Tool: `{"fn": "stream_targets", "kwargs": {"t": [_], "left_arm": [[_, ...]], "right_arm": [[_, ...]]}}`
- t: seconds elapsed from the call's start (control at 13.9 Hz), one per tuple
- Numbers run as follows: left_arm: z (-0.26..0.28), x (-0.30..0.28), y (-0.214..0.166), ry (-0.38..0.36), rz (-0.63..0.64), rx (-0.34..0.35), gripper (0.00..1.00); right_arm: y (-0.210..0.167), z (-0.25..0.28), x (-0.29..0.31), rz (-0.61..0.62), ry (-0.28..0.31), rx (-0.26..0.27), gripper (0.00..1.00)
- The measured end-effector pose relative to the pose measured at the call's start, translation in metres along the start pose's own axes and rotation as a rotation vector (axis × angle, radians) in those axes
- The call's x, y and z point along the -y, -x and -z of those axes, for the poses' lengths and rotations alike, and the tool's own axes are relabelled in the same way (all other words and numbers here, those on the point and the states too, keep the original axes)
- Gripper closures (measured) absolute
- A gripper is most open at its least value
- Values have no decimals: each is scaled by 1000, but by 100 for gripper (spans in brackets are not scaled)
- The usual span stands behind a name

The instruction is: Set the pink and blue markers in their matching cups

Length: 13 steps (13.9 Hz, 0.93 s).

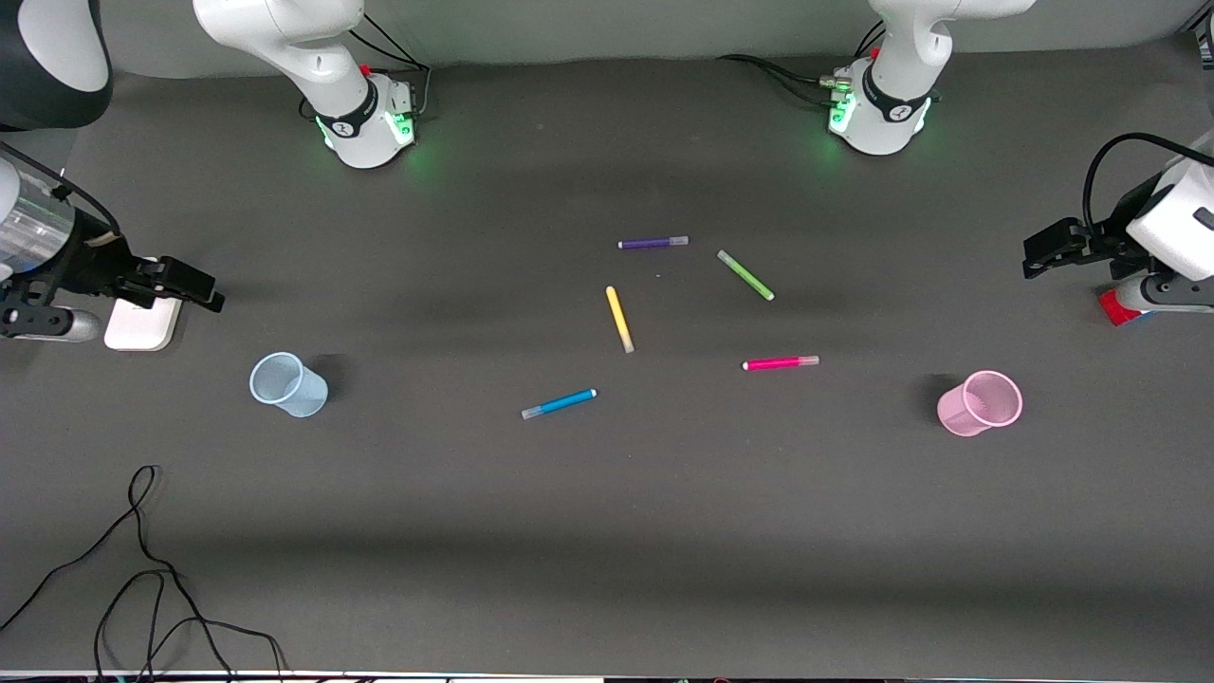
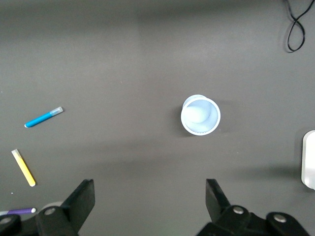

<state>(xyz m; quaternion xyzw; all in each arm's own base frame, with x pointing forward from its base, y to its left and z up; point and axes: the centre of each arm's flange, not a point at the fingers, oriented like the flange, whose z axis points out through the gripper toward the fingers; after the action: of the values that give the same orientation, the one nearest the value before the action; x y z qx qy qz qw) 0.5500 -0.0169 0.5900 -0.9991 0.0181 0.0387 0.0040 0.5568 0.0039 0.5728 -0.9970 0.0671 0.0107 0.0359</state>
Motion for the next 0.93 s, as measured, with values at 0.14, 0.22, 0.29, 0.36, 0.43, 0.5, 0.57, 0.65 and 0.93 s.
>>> {"fn": "stream_targets", "kwargs": {"t": [0.14,0.22,0.29,0.36,0.43,0.5,0.57,0.65,0.93], "left_arm": [[0,0,0,0,0,0,0],[0,0,0,0,0,0,0],[0,0,0,0,0,0,0],[0,0,0,0,1,0,0],[0,1,0,0,1,0,0],[0,1,0,0,1,0,0],[0,1,0,0,2,0,0],[0,0,0,0,0,0,0],[0,-4,0,0,-4,0,0]], "right_arm": [[-1,4,0,0,-1,-8,0],[-1,6,2,4,-1,-13,0],[-1,7,4,6,-2,-16,0],[-2,8,4,7,-1,-15,0],[-1,8,4,7,0,-5,0],[0,6,3,6,2,9,0],[0,6,3,5,3,16,0],[-2,7,3,0,2,13,0],[-19,-6,18,-125,-60,41,0]]}}
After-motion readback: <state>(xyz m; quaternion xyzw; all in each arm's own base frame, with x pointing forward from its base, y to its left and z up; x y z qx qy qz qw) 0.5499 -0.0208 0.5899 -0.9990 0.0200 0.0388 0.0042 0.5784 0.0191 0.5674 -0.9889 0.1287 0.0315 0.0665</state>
